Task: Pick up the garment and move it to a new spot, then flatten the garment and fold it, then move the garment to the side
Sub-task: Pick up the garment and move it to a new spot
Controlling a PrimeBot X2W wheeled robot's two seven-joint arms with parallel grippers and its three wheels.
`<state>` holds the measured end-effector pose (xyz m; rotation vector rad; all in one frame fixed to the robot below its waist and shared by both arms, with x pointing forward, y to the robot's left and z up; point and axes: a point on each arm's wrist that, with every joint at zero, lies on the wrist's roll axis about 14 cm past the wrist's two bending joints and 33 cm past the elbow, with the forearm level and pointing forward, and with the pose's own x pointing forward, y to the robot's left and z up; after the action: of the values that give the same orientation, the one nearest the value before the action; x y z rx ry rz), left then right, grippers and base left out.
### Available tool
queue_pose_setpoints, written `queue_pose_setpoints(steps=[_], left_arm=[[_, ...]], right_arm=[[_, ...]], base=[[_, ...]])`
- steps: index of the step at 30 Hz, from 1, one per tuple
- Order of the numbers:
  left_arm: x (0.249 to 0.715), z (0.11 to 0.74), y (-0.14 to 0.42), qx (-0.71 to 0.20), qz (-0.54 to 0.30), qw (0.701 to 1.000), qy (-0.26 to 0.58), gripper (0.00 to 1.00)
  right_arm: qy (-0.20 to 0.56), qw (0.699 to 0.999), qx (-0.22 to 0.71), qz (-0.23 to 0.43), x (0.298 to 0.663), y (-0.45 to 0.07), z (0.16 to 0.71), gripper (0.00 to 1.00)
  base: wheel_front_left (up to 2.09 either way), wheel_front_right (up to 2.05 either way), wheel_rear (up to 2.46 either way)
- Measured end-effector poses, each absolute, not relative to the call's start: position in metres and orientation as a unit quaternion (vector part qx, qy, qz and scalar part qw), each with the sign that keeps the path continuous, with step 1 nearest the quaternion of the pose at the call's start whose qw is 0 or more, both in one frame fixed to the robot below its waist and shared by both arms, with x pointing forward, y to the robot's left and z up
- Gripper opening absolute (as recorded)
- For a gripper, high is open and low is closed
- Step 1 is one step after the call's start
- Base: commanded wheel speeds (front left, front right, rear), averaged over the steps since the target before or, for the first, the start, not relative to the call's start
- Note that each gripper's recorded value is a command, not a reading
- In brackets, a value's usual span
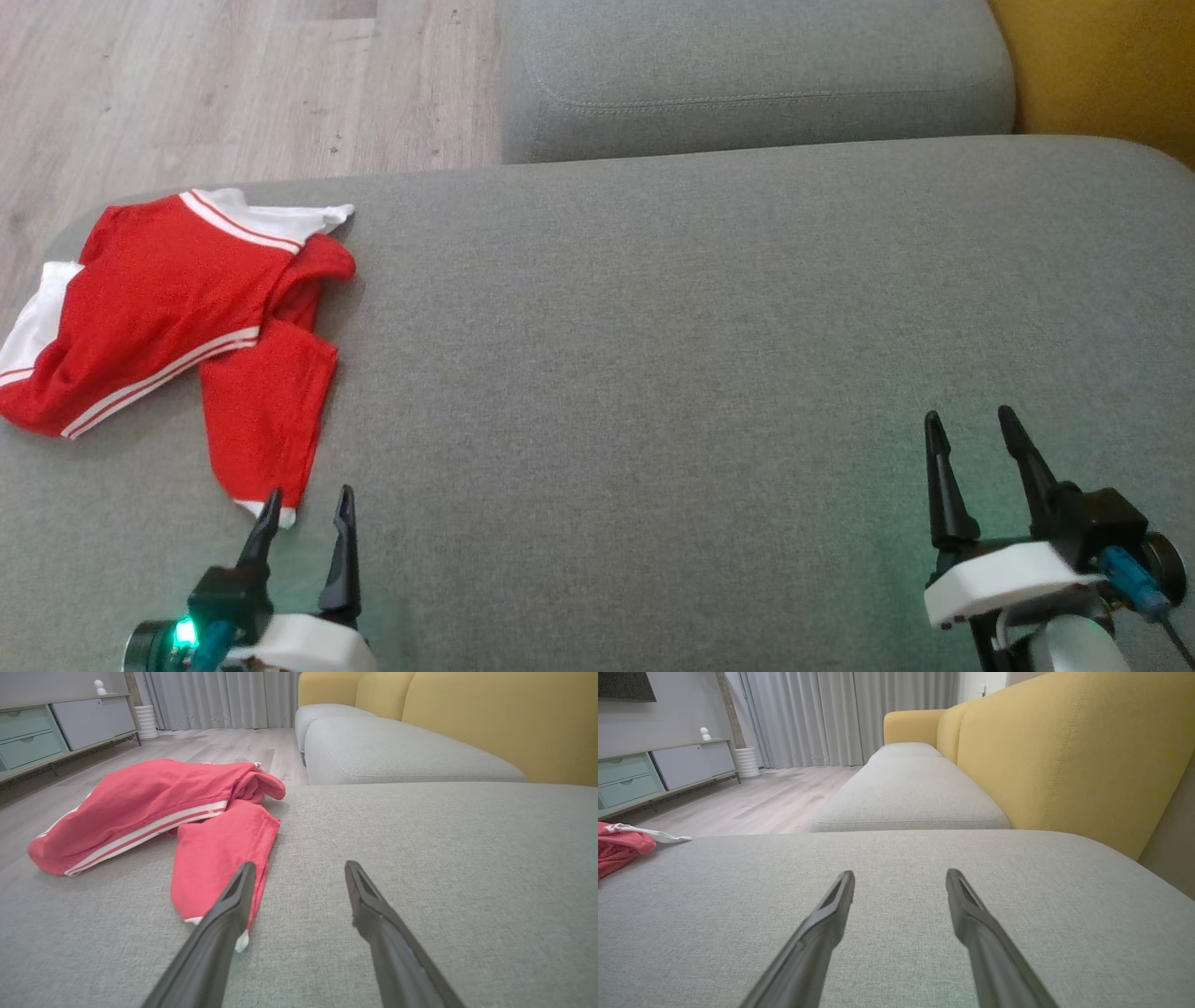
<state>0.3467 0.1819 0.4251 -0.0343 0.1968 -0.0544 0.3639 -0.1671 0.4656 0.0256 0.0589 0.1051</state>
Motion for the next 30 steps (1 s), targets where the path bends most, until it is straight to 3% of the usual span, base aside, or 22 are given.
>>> queue_pose_setpoints(steps=[21,30], left_arm=[[0.343,0.417,0.192,-0.059,-0.003,0.992,0.110,1.00],[0.327,0.429,0.225,-0.073,0.055,0.992,0.087,1.00]], right_arm=[[0.049,0.997,0.038,0.048,0.363,-0.166,0.453,1.00],[0.048,0.990,0.037,0.126,0.381,-0.114,0.455,1.00]], base=[[0.00,0.00,0.00],[0.00,0.00,0.00]])
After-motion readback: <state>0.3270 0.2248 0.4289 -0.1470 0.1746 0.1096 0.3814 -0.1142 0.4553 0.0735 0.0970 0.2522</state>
